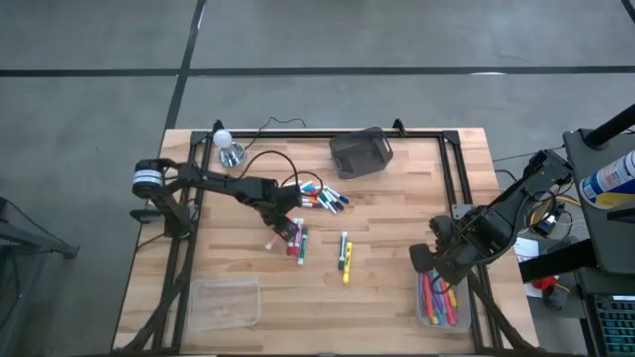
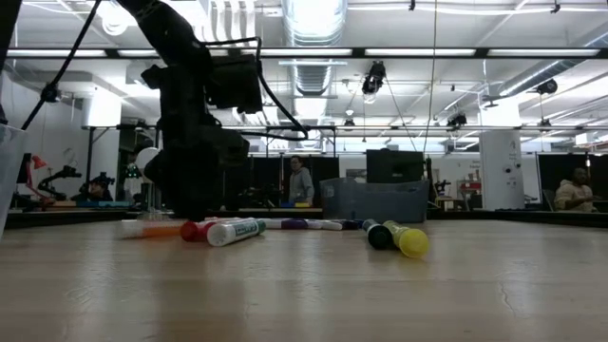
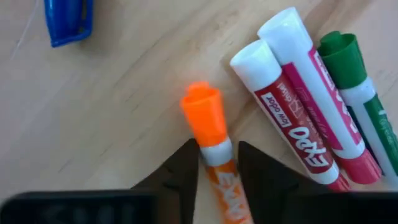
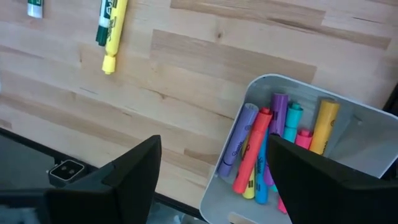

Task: Pick & Place Markers
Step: Put the orange marker pen into the transparent bin

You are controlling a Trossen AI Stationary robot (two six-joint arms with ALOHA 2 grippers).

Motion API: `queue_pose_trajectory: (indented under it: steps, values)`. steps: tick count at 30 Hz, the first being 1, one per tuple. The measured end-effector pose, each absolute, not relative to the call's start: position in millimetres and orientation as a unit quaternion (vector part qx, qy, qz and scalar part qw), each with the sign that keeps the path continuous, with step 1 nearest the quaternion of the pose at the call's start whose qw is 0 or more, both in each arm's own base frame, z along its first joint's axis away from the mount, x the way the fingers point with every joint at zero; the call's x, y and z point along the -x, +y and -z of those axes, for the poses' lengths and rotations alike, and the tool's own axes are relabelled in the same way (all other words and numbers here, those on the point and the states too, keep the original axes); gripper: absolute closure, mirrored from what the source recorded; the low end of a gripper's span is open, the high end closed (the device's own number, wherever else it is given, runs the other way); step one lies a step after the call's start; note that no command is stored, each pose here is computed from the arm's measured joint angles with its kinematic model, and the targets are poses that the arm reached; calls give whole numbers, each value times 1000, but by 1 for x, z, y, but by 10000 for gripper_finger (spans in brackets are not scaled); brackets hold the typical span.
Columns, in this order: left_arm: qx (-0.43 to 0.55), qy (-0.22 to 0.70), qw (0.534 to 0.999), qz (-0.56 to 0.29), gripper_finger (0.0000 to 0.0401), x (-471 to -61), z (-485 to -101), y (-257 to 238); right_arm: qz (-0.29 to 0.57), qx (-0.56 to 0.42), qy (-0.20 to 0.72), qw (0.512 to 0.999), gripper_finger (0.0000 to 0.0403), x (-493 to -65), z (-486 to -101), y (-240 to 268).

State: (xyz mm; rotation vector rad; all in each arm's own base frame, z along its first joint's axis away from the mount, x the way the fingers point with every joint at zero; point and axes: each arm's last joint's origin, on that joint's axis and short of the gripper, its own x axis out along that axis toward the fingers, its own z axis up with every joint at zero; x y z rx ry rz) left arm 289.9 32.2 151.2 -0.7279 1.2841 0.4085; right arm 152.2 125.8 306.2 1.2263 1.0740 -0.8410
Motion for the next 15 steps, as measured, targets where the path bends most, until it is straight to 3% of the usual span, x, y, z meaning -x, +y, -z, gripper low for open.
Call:
queue_pose_trajectory:
  steps: [3, 15]
  values:
    - [332, 581, 720, -183, 357, -290, -151, 34, 366, -529, 460, 612, 131, -152, -306, 125]
    - [329, 566, 738, -164, 360, -290, -167, 37, 371, -527, 418, 640, 131, -155, -306, 124]
